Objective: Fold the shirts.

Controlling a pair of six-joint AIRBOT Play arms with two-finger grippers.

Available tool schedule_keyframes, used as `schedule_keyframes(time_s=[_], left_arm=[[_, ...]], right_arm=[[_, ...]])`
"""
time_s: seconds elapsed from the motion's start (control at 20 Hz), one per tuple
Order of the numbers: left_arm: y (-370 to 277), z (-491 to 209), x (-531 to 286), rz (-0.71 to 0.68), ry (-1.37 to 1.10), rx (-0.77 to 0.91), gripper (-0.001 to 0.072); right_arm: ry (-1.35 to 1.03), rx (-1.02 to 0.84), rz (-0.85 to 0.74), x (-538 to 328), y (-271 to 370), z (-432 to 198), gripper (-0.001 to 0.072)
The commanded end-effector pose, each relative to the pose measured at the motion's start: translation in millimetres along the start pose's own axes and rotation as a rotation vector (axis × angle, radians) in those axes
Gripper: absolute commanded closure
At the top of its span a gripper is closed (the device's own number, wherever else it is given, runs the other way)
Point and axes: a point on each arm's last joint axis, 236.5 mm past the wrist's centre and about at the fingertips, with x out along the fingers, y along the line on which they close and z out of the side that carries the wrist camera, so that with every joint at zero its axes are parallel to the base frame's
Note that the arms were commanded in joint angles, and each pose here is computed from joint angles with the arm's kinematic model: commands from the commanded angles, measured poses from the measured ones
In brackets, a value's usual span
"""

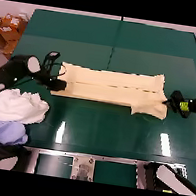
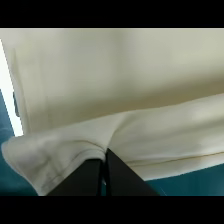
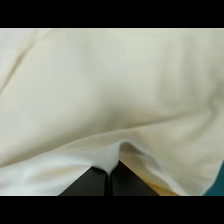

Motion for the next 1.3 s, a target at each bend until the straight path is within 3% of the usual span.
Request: schedule_keyframes(time_s=[0.0,0.35,0.4,0.45,0.5,0.65,0.7,0.9,0.95,1.0,1.25], left_arm=[[0.2,57.3,2.9,0.021,-0.063,0.031,0.0682],[18.5,142.5,52.3,0.011,-0.122,-0.008,0.0680],[14.2,157.6,57.6,-0.008,-0.169,-0.016,0.0600],[11.0,175.2,58.9,-0.028,-0.235,-0.033,0.0179],[10.2,191.4,55.6,-0.045,-0.303,-0.075,0.0026],[28.7,208.2,32.2,-0.029,-0.337,-0.096,0.0047],[40.5,208.8,20.9,-0.014,-0.319,-0.102,0.0047],[72.2,198.8,-13.5,0.001,-0.233,-0.146,0.0048],[77.1,193.2,-17.3,0.003,-0.206,-0.155,0.0048],[79.4,187.3,-18.1,0.001,-0.182,-0.162,0.0048],[66.5,170.6,-16.7,-0.055,-0.106,-0.179,0.0048]], right_arm=[[-0.027,-0.031,0.048,15.8,38.3,45.6,0.0692],[-0.036,-0.044,0.051,74.7,56.7,127.2,0.0689],[-0.031,-0.044,0.048,85.0,55.9,132.7,0.0626],[-0.028,-0.044,0.046,94.7,55.1,137.7,0.0474],[-0.029,-0.043,0.045,99.6,54.0,142.8,0.0370],[-0.063,-0.137,0.023,82.2,44.5,163.9,0.0199],[-0.057,-0.160,-0.001,72.6,33.3,168.0,0.0178],[0.052,-0.153,-0.050,52.1,-25.1,159.0,0.0176],[0.081,-0.148,-0.051,52.7,-38.4,155.9,0.0119],[0.110,-0.140,-0.043,56.2,-48.1,152.1,0.0106],[0.249,-0.184,0.144,97.5,-43.2,126.6,0.0106]])
